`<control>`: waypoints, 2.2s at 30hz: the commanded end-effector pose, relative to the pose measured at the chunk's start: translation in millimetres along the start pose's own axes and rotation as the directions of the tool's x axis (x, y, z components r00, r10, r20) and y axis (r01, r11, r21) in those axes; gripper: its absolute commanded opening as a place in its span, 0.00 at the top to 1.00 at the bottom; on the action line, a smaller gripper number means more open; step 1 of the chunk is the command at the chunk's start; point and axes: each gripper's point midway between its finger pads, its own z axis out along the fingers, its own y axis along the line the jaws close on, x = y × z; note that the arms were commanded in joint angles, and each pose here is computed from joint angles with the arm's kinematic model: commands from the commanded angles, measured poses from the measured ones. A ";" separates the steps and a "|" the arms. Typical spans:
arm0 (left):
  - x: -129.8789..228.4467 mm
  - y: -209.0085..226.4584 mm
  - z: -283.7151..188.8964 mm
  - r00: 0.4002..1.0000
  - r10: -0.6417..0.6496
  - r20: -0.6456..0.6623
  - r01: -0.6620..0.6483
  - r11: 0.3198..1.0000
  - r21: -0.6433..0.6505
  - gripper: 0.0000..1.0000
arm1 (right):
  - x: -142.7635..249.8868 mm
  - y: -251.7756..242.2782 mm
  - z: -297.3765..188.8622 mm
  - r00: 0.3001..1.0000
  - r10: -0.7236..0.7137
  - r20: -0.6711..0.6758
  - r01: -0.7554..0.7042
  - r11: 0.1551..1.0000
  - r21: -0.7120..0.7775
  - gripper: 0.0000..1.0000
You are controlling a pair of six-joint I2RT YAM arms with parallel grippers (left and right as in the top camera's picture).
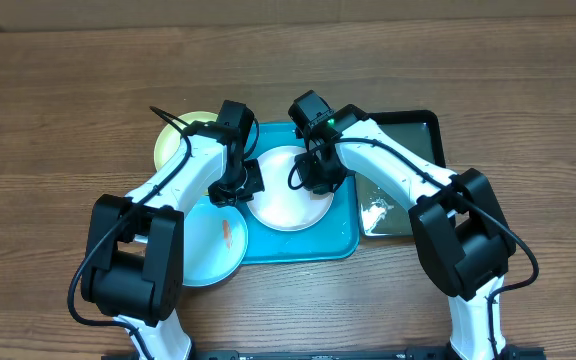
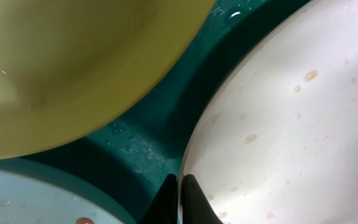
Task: Clean dirty plates on tray and stack at the side
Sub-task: 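Carry the sponge over the white plate held by left gripper, then scrub the white plate surface with the sponge in right gripper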
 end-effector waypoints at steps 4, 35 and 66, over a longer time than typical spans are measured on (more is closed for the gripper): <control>-4.5 -1.8 -2.4 1.000 -0.005 0.006 0.005 1.000 0.007 0.96 | 3.8 1.2 0.8 1.000 0.002 -0.012 -0.002 1.000 -0.001 0.80; -3.7 -1.4 -2.4 1.000 -0.003 0.003 0.003 1.000 0.006 0.96 | 25.2 78.2 15.6 0.995 -0.090 -0.032 0.065 0.882 -0.467 0.95; -3.8 -1.5 -2.4 1.000 0.010 0.004 -0.010 1.000 0.006 0.96 | 9.4 26.3 0.7 0.998 -0.057 -0.019 0.049 0.957 -0.286 0.95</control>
